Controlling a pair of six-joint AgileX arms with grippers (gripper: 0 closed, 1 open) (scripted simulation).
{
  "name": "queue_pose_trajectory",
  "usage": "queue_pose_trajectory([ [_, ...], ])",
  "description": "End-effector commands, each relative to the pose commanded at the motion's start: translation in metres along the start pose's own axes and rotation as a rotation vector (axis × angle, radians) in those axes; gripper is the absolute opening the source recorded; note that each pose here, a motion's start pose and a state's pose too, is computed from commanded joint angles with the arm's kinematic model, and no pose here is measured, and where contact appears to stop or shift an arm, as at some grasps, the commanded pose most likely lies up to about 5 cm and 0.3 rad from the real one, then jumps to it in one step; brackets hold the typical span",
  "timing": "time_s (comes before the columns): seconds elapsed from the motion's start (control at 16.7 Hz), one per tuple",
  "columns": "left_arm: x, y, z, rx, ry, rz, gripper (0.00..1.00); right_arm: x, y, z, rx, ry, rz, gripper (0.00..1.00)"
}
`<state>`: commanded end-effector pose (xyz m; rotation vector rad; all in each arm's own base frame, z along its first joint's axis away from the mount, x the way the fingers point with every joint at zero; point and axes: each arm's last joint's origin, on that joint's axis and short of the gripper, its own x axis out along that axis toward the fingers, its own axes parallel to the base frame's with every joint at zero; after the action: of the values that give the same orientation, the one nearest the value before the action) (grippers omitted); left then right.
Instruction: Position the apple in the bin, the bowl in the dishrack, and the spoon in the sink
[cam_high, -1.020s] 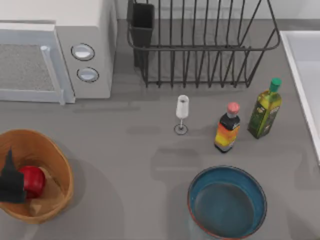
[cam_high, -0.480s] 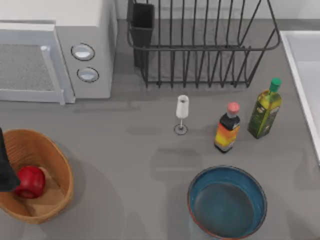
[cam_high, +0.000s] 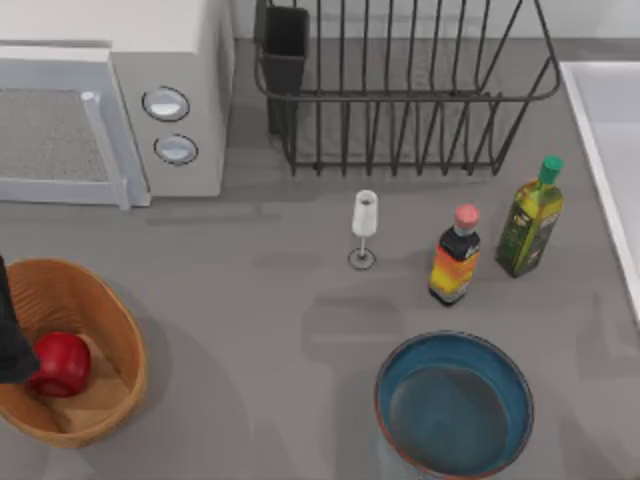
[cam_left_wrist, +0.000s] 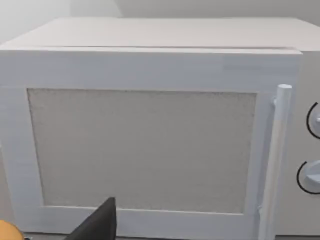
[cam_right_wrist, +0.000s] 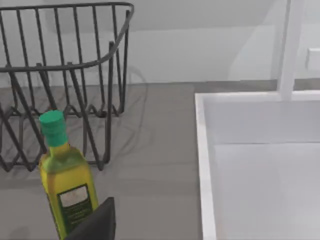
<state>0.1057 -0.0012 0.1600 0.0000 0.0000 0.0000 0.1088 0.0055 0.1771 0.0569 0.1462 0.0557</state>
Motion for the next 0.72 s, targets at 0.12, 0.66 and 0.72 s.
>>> queue_pose_trajectory([
  [0.12,0.000,0.000,0.000,0.000,0.000,0.000,1.00,0.004,0.005,0.009,0.031,0.110,0.029,1.00],
  [0.66,0.000,0.000,0.000,0.000,0.000,0.000,1.00,0.030,0.034,0.048,0.119,0.563,0.098,1.00],
  [0.72,0.000,0.000,0.000,0.000,0.000,0.000,1.00,0.034,0.038,0.051,0.123,0.613,0.100,1.00],
])
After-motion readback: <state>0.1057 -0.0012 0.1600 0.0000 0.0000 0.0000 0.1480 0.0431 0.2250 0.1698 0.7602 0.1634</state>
